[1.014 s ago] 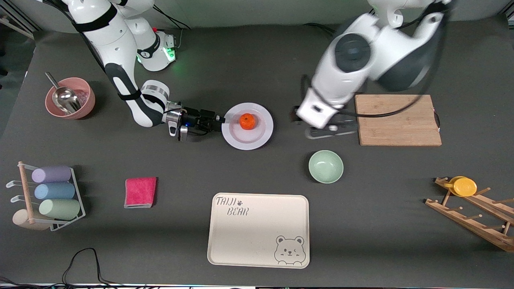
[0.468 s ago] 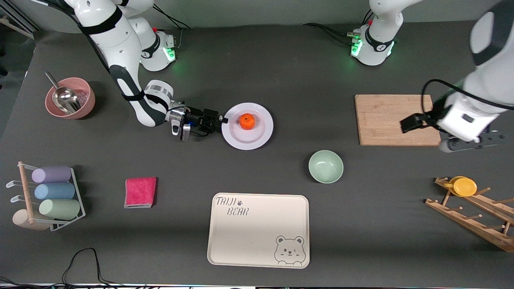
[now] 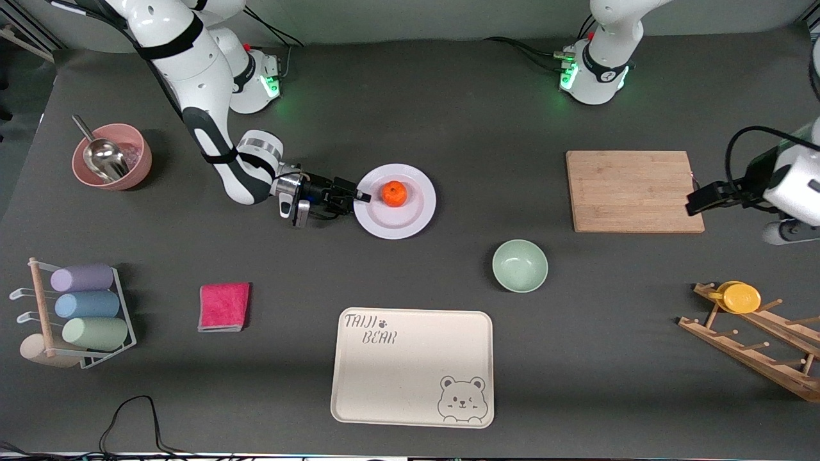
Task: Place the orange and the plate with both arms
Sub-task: 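Withdraw the left gripper while the right gripper grips the plate rim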
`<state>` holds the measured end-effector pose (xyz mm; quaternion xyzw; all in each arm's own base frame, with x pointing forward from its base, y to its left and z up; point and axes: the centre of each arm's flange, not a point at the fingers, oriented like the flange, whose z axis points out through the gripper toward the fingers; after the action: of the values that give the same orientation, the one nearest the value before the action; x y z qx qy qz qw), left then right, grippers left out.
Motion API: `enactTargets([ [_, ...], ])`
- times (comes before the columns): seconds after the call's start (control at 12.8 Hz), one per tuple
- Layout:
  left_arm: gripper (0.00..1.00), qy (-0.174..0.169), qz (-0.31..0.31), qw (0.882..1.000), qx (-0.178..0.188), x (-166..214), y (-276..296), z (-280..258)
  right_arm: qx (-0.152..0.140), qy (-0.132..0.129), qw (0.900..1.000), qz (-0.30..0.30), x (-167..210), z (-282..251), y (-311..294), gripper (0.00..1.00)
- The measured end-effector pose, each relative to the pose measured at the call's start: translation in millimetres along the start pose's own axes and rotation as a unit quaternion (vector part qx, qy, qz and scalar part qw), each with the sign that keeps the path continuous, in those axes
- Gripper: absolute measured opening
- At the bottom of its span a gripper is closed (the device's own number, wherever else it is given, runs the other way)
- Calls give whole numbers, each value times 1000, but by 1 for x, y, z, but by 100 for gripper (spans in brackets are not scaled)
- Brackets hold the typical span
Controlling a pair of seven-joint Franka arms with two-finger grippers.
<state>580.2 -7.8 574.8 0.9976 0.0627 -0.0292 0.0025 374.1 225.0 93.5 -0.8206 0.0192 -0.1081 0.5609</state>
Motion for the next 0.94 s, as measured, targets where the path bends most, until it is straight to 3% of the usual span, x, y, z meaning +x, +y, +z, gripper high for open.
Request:
enactTargets([
  [0.39,100,21,42,999,12,-11,-1,-22,-19,-1,999,-30,0,-1,7,11],
  [0.47,100,23,45,999,12,-12,1,-24,-16,0,999,-31,1,0,6,7],
  [0.94,100,5,53,998,15,-17,6,-21,-13,1,1000,-20,2,0,6,7],
])
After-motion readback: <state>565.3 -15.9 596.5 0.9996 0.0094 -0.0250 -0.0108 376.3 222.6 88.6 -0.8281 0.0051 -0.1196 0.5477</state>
